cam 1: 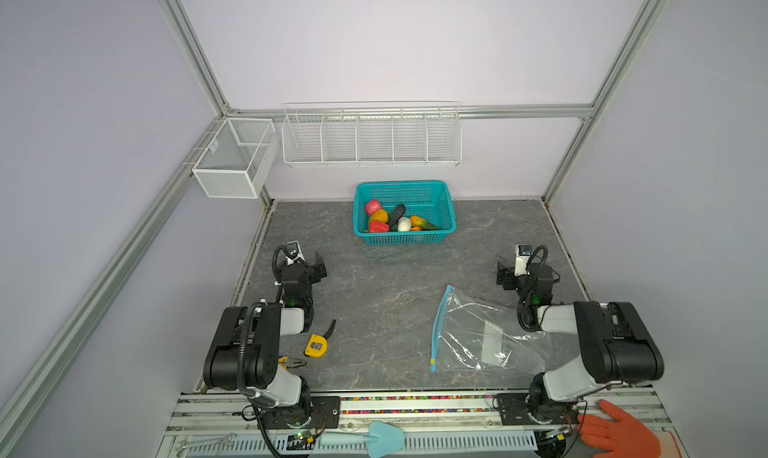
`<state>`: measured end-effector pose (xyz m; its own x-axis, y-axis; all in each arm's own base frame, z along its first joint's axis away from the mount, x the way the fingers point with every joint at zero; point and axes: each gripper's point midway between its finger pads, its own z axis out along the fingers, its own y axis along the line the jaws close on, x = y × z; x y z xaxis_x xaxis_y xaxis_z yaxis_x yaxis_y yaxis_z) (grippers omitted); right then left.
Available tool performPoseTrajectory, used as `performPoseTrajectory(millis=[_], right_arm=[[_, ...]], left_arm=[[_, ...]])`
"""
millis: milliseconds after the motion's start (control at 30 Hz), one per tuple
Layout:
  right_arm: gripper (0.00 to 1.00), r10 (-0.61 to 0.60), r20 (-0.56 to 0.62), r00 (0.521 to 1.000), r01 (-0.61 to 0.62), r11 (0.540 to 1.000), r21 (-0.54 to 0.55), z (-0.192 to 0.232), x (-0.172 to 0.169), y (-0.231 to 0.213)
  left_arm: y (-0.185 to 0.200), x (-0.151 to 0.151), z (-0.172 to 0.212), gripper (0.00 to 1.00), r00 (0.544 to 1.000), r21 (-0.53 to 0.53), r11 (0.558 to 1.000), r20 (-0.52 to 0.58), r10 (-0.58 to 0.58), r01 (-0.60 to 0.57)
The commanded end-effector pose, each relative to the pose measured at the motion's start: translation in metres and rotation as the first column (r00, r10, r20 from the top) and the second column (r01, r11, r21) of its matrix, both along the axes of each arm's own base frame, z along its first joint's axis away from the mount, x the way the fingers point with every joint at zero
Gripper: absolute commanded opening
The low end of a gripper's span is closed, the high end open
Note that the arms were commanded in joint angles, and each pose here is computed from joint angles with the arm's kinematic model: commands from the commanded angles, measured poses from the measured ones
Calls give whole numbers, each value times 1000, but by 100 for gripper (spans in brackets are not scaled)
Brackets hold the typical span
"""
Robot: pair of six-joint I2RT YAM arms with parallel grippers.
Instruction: Place the food in the zip-top bag and seal the zipper
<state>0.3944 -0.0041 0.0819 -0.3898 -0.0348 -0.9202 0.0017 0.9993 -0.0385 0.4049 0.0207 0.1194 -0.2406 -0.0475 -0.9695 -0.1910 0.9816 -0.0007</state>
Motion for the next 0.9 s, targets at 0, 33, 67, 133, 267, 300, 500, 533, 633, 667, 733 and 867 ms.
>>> performPoseTrajectory(millis=[0, 33, 67, 133, 267, 300, 500, 533, 633, 667, 733, 867], right_arm=[[88, 9, 30, 1000, -10, 1000, 9, 11, 3, 1], [88, 11, 32, 999, -11, 1000, 9, 11, 2, 2], [88, 10, 31, 999, -10, 1000, 10, 10, 2, 2], [88, 8, 33, 999, -8, 1000, 11, 11, 2, 1], [88, 8, 33, 999, -8, 1000, 13, 11, 2, 1], [88, 8, 33, 999, -9, 1000, 12, 11, 3, 1], [88, 6, 31, 1000, -6, 1000, 14, 10, 2, 1], [88, 5, 31, 1000, -5, 1000, 14, 10, 3, 1], [88, 8, 31, 1000, -8, 1000, 13, 10, 3, 1], [88, 6, 30, 1000, -7, 1000, 13, 10, 3, 1], [88, 7, 27, 1000, -7, 1000, 13, 10, 2, 1], [88, 8, 28, 1000, -9, 1000, 11, 10, 3, 1]], left_arm=[[0, -2, -2, 100, 1000, -4, 1000, 4, -3, 3], [0, -2, -3, 100, 1000, -5, 1000, 2, -3, 3], [0, -2, -2, 99, 1000, -5, 1000, 3, -3, 3], [0, -2, -3, 100, 1000, -4, 1000, 2, -3, 3], [0, -2, -2, 100, 1000, -5, 1000, 4, -4, 4], [0, -2, -2, 100, 1000, -7, 1000, 5, -5, 5], [0, -2, -2, 100, 1000, -7, 1000, 4, -4, 4], [0, -2, -2, 100, 1000, -6, 1000, 6, -2, 2], [1, -2, -2, 100, 1000, -10, 1000, 8, 2, -2], [2, -2, -2, 100, 1000, -8, 1000, 7, 4, -4], [2, -2, -2, 100, 1000, -8, 1000, 7, 4, -4], [1, -2, -2, 99, 1000, -8, 1000, 6, 4, -4]])
